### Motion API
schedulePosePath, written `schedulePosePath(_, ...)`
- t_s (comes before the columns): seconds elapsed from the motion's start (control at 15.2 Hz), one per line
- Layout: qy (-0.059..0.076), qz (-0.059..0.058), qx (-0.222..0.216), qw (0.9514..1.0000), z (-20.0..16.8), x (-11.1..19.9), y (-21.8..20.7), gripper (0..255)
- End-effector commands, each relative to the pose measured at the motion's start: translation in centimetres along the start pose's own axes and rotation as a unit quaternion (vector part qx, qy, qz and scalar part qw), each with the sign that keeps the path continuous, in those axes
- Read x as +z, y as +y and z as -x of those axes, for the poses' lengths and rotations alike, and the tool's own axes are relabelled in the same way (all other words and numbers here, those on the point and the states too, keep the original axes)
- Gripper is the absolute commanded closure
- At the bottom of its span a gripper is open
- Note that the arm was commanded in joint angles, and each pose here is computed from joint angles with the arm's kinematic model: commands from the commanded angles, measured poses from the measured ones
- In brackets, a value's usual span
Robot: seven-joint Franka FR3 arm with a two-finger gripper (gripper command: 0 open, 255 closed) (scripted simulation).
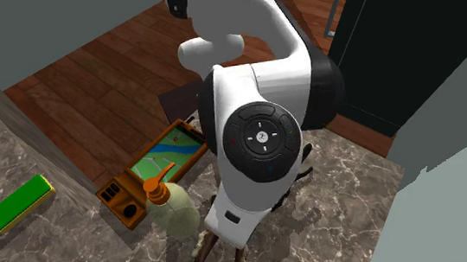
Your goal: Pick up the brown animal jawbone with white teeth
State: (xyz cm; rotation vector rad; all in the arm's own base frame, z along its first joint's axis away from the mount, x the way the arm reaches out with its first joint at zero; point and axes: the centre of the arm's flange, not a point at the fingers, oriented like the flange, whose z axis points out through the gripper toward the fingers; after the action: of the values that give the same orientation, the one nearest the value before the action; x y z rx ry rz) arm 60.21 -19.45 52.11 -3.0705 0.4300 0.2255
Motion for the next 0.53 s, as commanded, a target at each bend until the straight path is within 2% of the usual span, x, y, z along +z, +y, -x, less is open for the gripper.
schedulePosePath(0.0, 0.0, 0.001, 0.01, 0.9999, -2.5, 0.3, 1.4, 0)
schedulePosePath(0.2, -0.002, 0.002, 0.026, 0.9997, -6.0, 0.3, 3.4, 0)
schedulePosePath(0.46, -0.002, 0.002, 0.028, 0.9996, -6.7, 1.9, 3.6, 0)
